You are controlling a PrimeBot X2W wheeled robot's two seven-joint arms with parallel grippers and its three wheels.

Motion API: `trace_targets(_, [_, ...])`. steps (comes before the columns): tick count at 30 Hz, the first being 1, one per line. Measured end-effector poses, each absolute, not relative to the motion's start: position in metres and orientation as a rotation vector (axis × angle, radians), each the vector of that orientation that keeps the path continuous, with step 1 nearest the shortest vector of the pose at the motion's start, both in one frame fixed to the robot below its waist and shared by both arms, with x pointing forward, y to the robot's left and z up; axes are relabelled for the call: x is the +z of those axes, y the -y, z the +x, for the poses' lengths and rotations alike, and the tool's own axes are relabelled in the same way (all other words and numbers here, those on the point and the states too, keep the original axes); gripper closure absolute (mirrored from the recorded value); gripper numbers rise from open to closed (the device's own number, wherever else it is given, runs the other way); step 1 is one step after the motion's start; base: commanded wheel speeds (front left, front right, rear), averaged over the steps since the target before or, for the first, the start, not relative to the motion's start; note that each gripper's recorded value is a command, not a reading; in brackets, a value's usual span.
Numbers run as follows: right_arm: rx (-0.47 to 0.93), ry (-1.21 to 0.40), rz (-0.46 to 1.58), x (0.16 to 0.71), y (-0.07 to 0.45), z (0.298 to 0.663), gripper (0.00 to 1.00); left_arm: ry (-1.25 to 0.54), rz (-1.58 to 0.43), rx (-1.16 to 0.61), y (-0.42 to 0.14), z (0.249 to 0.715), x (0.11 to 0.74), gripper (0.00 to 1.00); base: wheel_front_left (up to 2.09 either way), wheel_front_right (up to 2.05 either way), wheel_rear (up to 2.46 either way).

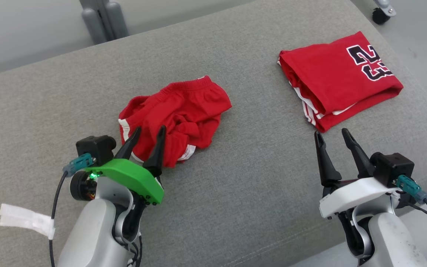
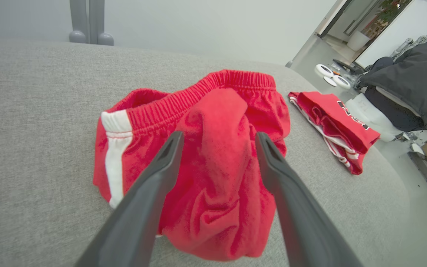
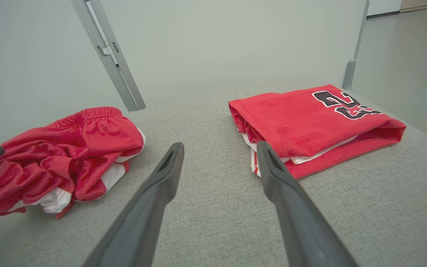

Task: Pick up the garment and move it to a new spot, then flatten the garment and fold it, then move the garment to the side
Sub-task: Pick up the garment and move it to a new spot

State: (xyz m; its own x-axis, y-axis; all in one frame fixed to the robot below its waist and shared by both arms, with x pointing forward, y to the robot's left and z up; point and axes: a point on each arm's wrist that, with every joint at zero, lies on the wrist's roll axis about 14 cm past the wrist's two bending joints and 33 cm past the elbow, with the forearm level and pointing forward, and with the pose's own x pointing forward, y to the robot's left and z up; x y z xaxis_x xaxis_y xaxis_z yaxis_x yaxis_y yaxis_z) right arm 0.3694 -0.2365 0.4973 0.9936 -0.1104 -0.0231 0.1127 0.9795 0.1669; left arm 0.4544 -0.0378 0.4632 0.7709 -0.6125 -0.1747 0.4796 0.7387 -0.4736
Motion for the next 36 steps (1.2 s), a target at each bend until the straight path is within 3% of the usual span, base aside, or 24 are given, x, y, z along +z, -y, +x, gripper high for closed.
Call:
trace_targets(10, [-0.07, 0.035, 0.177, 0.513, 0.224, 0.375, 0.0, -0.068, -0.454, -0.351, -0.06, 0.441, 0.493, 0.0, 0.0, 0.0, 0.0])
trace_targets(19, [-0.008, 0.031, 0.203, 0.512, 0.202, 0.377, 0.0, 0.047, -0.282, -0.164, -0.132, 0.417, 0.506, 0.0, 0.0, 0.0, 0.0])
trace_targets(36, [0.04, 0.0, 0.209, 0.502, 0.184, 0.378, 0.0, 0.077, -0.232, -0.105, -0.161, 0.385, 0.506, 0.0, 0.0, 0.0, 0.0])
